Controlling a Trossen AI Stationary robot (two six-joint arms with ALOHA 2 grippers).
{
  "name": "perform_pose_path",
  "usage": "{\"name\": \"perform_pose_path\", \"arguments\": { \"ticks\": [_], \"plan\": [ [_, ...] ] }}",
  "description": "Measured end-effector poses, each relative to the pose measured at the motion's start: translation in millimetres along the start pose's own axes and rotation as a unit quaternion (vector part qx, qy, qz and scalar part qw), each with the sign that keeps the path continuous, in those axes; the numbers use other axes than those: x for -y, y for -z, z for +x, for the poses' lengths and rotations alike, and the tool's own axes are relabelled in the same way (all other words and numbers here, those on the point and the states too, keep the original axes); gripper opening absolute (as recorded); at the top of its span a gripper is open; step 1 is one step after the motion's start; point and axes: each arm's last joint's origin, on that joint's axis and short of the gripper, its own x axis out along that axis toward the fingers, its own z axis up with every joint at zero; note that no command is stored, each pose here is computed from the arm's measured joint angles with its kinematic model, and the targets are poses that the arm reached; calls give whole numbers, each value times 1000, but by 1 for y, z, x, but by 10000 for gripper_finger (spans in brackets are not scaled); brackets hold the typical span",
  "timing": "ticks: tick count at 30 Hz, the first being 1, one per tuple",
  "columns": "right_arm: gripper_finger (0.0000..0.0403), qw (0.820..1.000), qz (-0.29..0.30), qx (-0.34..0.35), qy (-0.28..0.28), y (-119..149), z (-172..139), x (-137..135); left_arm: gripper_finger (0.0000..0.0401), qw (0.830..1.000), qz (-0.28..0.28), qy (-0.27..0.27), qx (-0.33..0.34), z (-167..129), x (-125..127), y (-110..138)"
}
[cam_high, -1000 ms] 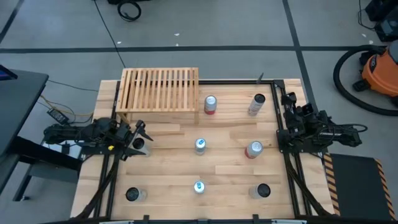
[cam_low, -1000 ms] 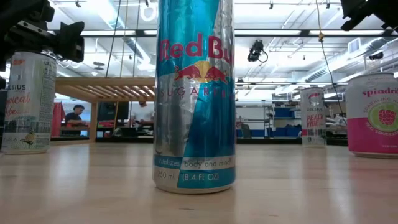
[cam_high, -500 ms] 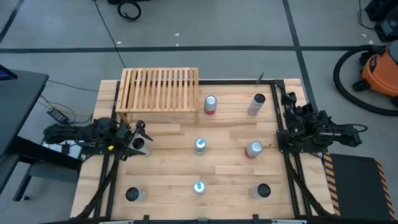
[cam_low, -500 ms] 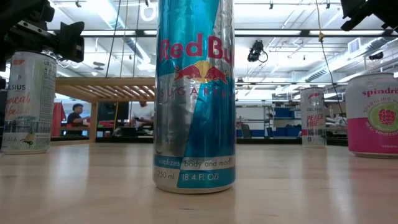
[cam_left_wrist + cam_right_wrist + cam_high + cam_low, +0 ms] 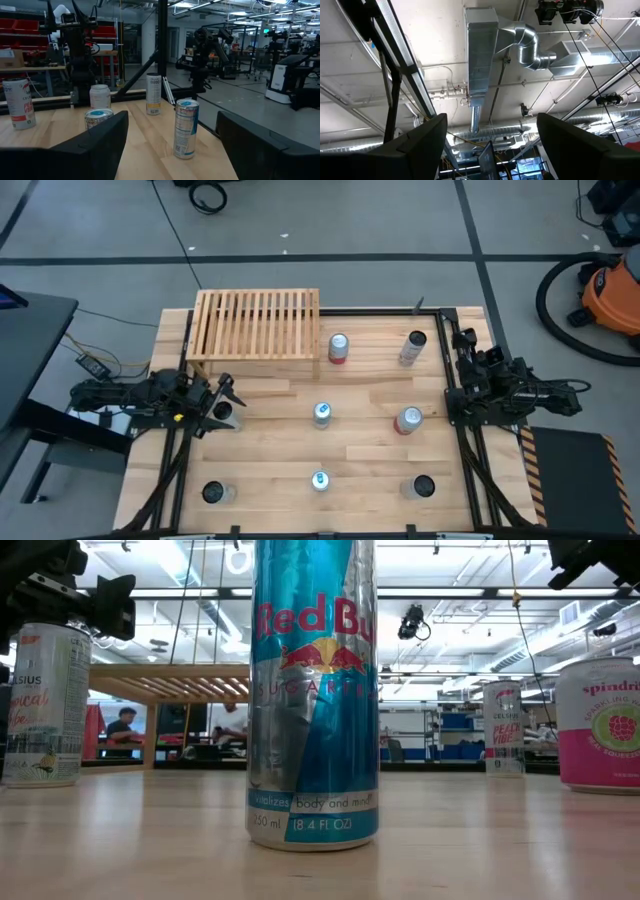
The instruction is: Place canned beverage on shelf
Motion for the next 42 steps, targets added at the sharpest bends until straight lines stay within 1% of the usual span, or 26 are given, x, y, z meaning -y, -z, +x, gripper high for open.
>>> {"name": "perform_pose_path", "arguments": {
  "ticks": [22, 31, 36, 41, 42],
  "plan": [
    [317, 1000, 0, 0, 0, 0, 0, 0, 314, 1000, 0, 0, 0, 0, 0, 0],
    [317, 1000, 2, 25, 1, -5, 0, 0, 314, 1000, 3, 1, 9, 0, 0, -2],
    [317, 999, 22, 22, -11, -5, 0, -1, 314, 1000, 3, 1, 8, 0, 0, -2],
    [317, 999, 23, 20, -8, -4, 0, -1, 314, 1000, 4, 0, 9, 0, 0, -2],
    [317, 999, 23, 20, -8, -4, 0, -1, 314, 1000, 12, -1, 10, 0, 0, -2]
  ]
}}
